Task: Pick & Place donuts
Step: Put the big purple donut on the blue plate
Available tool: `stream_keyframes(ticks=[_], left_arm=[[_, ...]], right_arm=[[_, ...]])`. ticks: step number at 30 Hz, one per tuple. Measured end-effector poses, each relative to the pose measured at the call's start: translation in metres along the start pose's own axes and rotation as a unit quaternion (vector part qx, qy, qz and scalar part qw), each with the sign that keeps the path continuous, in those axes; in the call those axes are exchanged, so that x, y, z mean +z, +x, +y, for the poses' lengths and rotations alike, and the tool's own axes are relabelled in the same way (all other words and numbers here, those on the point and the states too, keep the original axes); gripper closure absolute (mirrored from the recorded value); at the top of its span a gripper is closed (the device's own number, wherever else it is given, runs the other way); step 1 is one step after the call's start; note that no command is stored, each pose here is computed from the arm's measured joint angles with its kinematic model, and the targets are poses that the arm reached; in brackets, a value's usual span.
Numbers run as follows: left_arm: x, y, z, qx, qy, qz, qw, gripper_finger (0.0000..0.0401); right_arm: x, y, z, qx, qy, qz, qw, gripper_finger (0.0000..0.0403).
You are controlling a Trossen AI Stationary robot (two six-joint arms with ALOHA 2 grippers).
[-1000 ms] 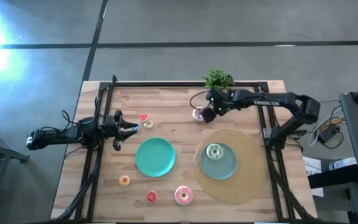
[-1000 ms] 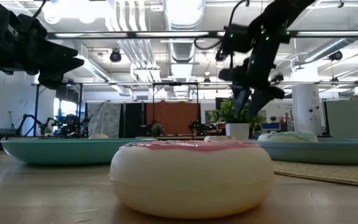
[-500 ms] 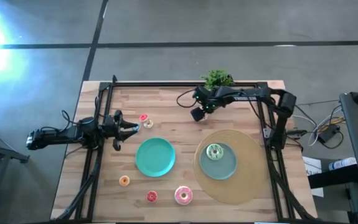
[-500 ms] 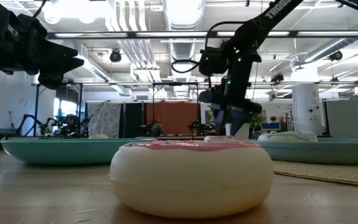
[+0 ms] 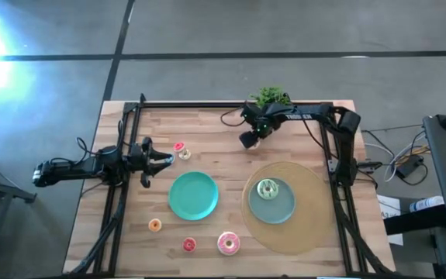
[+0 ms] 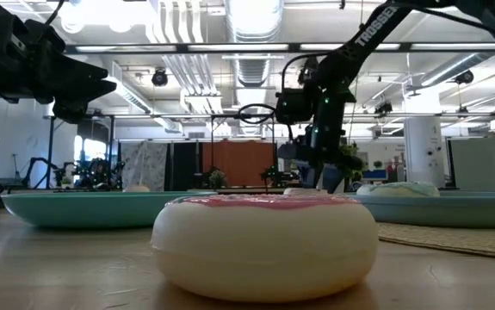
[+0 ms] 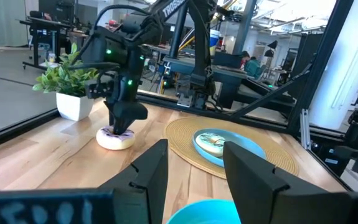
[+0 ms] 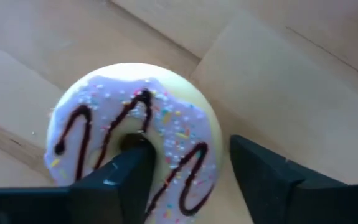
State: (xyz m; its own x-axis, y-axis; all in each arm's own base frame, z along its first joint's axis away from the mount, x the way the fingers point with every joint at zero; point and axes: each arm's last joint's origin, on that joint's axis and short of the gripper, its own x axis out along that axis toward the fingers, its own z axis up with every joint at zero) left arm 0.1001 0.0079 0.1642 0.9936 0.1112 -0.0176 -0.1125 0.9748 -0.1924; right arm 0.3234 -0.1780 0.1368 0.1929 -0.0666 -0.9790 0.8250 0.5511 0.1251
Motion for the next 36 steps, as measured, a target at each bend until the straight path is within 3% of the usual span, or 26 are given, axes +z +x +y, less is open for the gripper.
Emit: stream_keyframes(ticks=[8,10,15,22,30,36], left_arm=[[0.0,0.0,0.0,0.0,0.0,0.0,1.0,0.0273],[0.0,0.0,0.0,0.0,0.0,0.0,1.0,0.0273],[0.0,0.0,0.0,0.0,0.0,0.0,1.0,0.0273],[0.0,0.0,0.0,0.0,0.0,0.0,1.0,0.0273],[0.0,0.0,0.0,0.0,0.0,0.0,1.0,0.0273],[0.0,0.0,0.0,0.0,0.0,0.0,1.0,0.0273]], right_arm=[[-0.003,-0.021,0.002,0.01,-0.02,-0.007,1.0,0.0365],[-0.006,-0.031,0.002,0.01,-0.027,-0.01,1.0,0.0383],[-0.029,-0.068,0.014,0.001,-0.057,-0.017,0.998,0.0386],[-0.107,-0.107,0.033,-0.008,-0.129,0.009,0.992,0.0386],[-0.207,-0.114,0.039,0.029,-0.076,0.019,0.996,0.0387],[-0.252,-0.101,0.043,0.042,-0.061,0.036,0.997,0.0378]])
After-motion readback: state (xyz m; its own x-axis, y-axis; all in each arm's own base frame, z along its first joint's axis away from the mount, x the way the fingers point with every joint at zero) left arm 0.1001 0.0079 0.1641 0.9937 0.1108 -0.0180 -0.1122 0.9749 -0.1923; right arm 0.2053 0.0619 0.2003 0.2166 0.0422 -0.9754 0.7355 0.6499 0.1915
